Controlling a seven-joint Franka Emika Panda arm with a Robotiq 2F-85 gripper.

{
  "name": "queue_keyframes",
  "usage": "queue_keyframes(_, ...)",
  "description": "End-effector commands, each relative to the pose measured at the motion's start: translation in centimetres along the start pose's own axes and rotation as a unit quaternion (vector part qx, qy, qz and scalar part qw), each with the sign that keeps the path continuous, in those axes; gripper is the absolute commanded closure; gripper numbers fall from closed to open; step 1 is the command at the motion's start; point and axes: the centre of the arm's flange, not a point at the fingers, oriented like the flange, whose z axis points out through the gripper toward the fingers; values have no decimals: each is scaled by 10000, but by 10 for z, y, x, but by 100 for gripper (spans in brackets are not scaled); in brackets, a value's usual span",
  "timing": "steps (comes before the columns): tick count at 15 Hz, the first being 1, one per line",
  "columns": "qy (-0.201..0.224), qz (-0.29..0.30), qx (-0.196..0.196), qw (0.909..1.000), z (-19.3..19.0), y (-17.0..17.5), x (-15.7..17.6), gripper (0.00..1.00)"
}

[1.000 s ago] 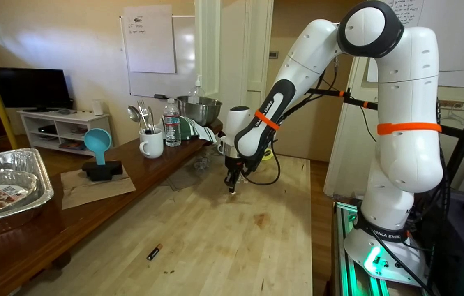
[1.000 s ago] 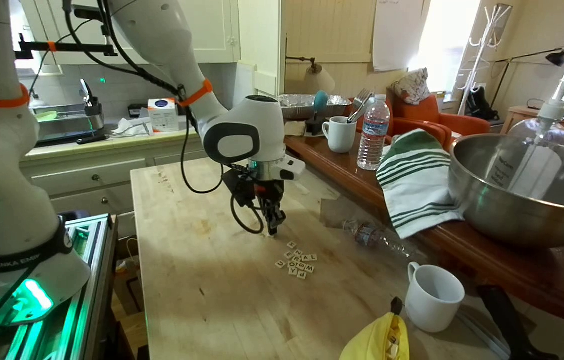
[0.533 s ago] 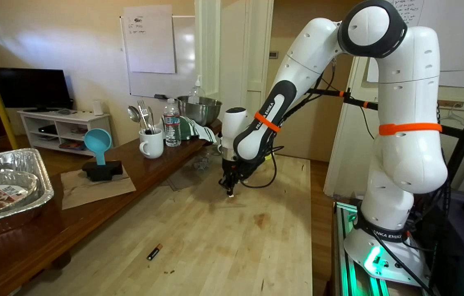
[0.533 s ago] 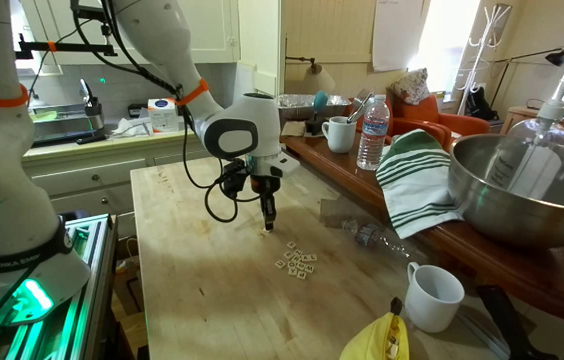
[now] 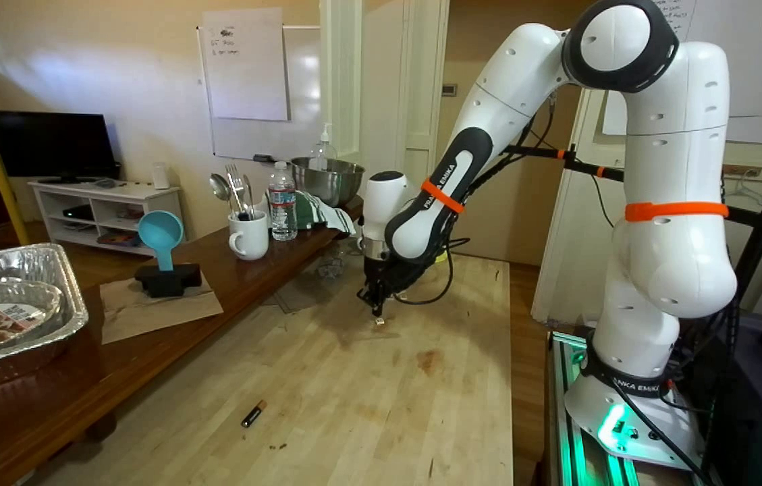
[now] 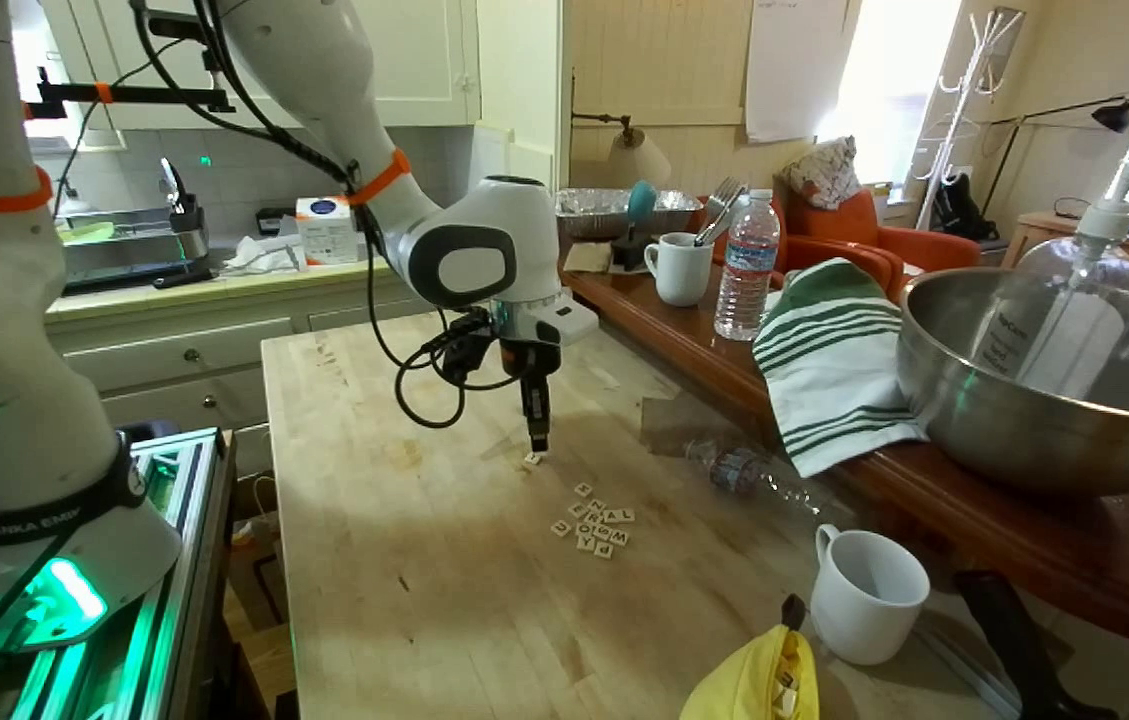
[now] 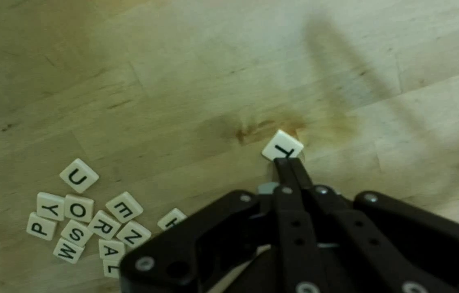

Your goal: Use the tiles to create the word 'The'.

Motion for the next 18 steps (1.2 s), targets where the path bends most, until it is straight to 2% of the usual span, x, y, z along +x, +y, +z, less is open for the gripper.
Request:
queue_keyframes(1,107,37,-91,9999,-22,4,-9,100)
queue_keyframes(3,173,-184,-29,9997,-28,11,-3,100)
queue_keyframes(5,161,-677,79,9975,-32,17,2,100)
queue_keyframes(7,192,-1279,92,9916,-34,24,8,100)
queue_keyframes(12,195,-2588,-40,9657,-25,45,25,100)
queue_keyframes(15,193,-3127,-122,9496,-21,56,34,100)
queue_keyframes(16,198,-3173,-126,9480,-19,58,38,100)
queue_keyframes(17,242,-3050,-103,9520,-18,58,40,100)
queue_keyframes(18,304,-2956,-99,9548,-25,55,29,99)
